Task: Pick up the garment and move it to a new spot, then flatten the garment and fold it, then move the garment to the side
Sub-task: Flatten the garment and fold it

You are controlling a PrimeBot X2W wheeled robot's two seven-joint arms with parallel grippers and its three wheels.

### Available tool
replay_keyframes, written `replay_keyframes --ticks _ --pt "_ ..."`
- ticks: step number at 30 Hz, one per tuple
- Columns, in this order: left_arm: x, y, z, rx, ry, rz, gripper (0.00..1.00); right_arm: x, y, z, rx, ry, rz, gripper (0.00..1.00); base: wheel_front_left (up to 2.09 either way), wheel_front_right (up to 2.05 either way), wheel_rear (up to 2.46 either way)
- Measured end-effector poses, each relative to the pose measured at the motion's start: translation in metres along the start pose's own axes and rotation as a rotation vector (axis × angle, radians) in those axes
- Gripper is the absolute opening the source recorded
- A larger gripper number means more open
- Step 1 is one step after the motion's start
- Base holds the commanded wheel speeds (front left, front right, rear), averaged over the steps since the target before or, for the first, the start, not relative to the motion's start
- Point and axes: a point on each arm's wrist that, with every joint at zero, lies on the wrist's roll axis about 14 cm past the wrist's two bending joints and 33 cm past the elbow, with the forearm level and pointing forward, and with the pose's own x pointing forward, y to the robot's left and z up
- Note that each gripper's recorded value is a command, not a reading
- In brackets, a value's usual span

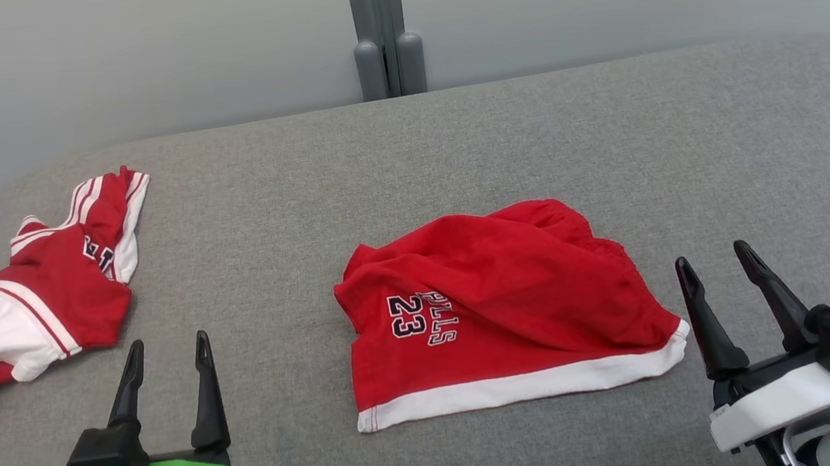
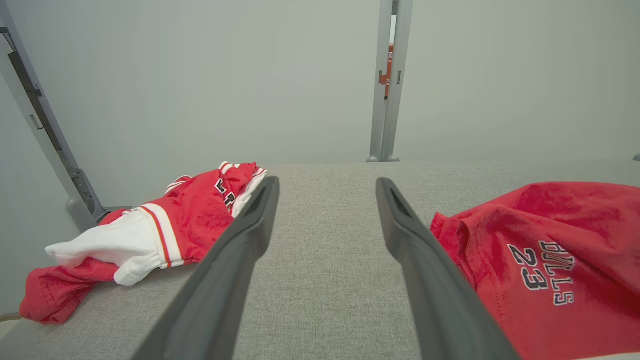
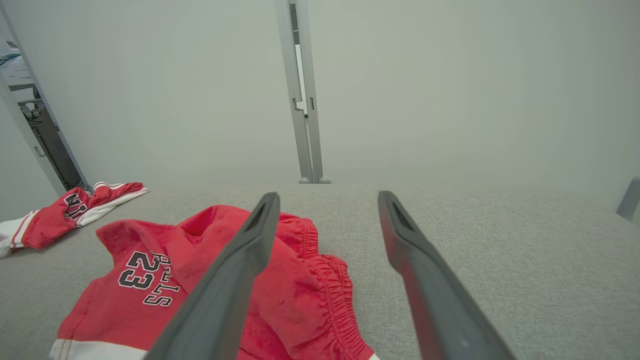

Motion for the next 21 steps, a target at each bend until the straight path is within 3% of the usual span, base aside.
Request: replay_keyframes --ticks 7,21 --pt "-0.024 0.009 -0.009 -0.016 0.028 0.034 1.00 -0.011 -0.001 -0.005 -0.015 0.022 0.000 1.00 0.00 0.00 0.00" --pt "-0.028 0.004 -0.014 -0.019 0.044 0.020 1.00 -0.022 0.000 -0.014 -0.022 0.054 -0.006 1.00 0.00 0.00 0.00"
